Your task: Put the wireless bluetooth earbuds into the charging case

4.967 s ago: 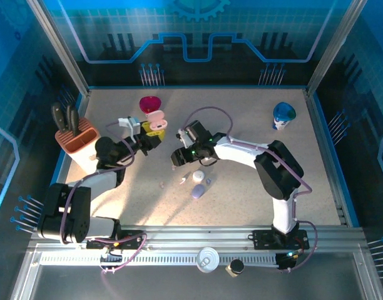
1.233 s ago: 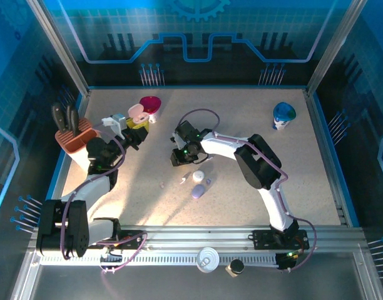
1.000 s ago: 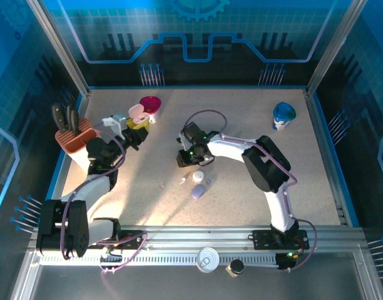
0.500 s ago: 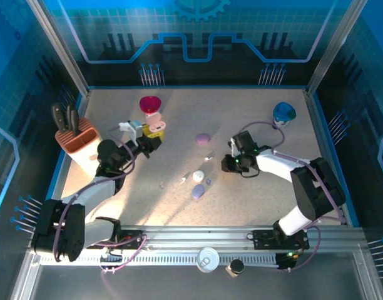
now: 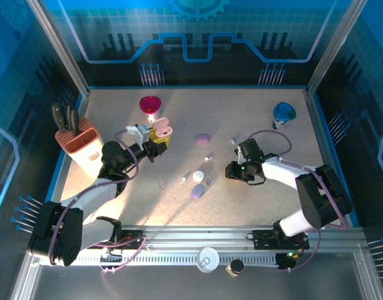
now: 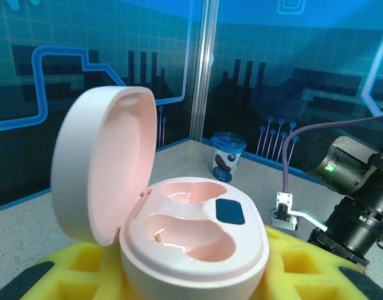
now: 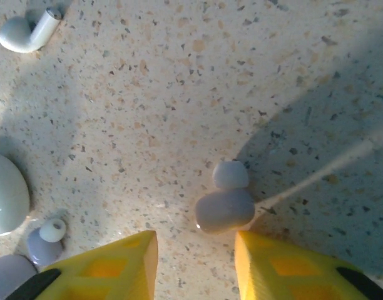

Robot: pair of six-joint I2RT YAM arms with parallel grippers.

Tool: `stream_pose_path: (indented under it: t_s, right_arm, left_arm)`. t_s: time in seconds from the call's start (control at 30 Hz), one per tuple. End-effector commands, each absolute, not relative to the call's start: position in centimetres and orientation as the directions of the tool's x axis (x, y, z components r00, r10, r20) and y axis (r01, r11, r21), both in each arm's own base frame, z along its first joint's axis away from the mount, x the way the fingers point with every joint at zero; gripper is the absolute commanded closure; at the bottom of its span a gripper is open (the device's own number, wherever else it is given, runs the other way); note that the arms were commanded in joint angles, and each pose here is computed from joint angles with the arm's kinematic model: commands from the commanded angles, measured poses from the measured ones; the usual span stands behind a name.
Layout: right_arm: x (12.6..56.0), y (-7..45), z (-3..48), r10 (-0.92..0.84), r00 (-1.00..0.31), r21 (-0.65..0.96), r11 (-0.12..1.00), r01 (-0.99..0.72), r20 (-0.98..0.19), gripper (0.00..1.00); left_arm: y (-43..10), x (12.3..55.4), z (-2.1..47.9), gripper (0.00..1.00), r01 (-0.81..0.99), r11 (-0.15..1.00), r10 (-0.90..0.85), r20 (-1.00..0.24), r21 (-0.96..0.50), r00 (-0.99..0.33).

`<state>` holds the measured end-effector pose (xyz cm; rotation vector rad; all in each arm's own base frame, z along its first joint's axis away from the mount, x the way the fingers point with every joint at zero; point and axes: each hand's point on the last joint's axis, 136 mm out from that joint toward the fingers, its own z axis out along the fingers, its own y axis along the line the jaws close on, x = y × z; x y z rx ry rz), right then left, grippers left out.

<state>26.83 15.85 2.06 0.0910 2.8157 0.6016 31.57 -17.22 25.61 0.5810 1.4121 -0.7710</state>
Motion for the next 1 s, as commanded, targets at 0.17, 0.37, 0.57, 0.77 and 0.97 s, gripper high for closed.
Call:
stream_pose_path:
  t_s: [0.17,0.37,0.57,0.77,0.97]
  right_arm:
    - [26.8,18.1,3.0,0.114,-0.962,0.472,0.881,-0.018,-0.25,0.53]
    - [27.5,18.9,3.8,0.097,-0.954,0.474,0.879,-0.052,-0.284,0.53]
    - [28.1,19.1,5.1,0.068,-0.939,0.464,0.88,-0.103,-0.337,0.51]
    - [29.6,16.7,6.3,0.056,-0.915,0.377,0.92,-0.109,-0.399,0.48]
    - [32.0,16.2,4.6,0.068,-0.937,0.408,0.909,-0.083,-0.341,0.39]
  left_arm:
    - [-17.7,31.4,25.9,0.65,0.779,0.624,-0.115,-0.993,-0.064,0.011]
    - [-17.8,31.5,25.9,0.65,0.78,0.622,-0.12,-0.993,-0.066,0.012]
    - [-17.8,31.5,25.8,0.66,0.78,0.622,-0.121,-0.993,-0.068,0.009]
    - [-17.8,31.3,25.8,0.65,0.784,0.617,-0.119,-0.993,-0.064,0.013]
    - [-18.1,31.2,25.8,0.65,0.79,0.609,-0.123,-0.992,-0.065,0.014]
